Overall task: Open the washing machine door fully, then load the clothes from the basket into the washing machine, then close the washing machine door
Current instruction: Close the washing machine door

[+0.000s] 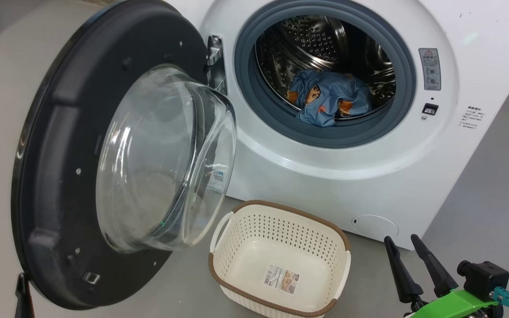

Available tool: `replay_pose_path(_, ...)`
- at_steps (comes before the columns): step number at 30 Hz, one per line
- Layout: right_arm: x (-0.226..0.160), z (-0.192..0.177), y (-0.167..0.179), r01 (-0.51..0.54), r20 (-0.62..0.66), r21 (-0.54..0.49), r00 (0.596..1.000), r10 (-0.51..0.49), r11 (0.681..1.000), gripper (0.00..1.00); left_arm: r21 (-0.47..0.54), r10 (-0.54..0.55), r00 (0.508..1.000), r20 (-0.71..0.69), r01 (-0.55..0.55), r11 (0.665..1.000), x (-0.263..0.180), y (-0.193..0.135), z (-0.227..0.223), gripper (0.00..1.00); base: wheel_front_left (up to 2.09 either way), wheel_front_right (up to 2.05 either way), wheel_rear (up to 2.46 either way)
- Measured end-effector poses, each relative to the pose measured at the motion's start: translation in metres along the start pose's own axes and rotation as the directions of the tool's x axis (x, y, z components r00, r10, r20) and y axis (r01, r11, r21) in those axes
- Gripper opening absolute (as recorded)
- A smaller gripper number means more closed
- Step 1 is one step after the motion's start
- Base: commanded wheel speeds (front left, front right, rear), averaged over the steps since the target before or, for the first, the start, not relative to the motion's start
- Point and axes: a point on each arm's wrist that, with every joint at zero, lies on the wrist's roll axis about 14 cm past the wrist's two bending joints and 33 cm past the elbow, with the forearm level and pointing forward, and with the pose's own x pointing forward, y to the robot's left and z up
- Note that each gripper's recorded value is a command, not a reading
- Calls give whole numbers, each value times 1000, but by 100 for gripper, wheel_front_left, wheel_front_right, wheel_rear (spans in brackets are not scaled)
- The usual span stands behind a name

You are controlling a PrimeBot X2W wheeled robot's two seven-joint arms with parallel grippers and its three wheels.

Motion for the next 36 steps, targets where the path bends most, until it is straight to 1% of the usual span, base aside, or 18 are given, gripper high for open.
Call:
replay_pose_path(9, 1, 1, 3, -8, 1, -2, 1000, 8, 1000, 100, 10, -6, 1000, 22, 6, 1000, 1, -1, 10, 100, 0, 0, 0)
replay_pose_path(18, 1, 1, 5, -14, 2, -3, 1000, 14, 1000, 100, 57, -31, 999, 40, 29, 998, 4, 1, 33, 100, 0, 0, 0)
replay_pose_path(19, 2, 1, 6, -15, 2, -3, 1000, 15, 1000, 100, 63, -32, 998, 54, 29, 998, 5, 2, 40, 57, 0, 0, 0)
replay_pose_path(20, 2, 1, 6, -16, 2, -3, 1000, 16, 1000, 100, 61, -32, 998, 55, 29, 998, 5, 3, 43, 45, 0, 0, 0)
replay_pose_path(21, 2, 1, 6, -16, 2, -3, 1000, 16, 1000, 100, 60, -33, 998, 58, 29, 998, 5, 3, 45, 36, 0, 0, 0)
replay_pose_path(22, 2, 1, 6, -17, 2, -2, 1000, 17, 1000, 100, 62, -30, 998, 61, 27, 998, 6, 4, 48, 12, 0, 0, 0)
replay_pose_path(23, 2, 1, 7, -18, 2, -2, 1000, 18, 1000, 100, 61, -29, 998, 62, 25, 998, 6, 5, 50, 0, 0, 0, 0)
replay_pose_path(30, 4, -1, 7, -19, -1, 1, 1000, 19, 1000, 100, 26, -17, 998, 64, 15, 1000, 9, 11, 63, 0, 0, 0, 0)
replay_pose_path(34, 5, -1, 7, -20, -3, 2, 1000, 20, 1000, 100, -19, -22, 998, 61, 24, 1000, 16, 10, 73, 0, 0, 0, 0)
replay_pose_path(36, 5, -1, 7, -21, -4, 3, 1000, 21, 1000, 100, -58, -27, 999, 46, 29, 998, 18, 8, 75, 0, 0, 0, 0)
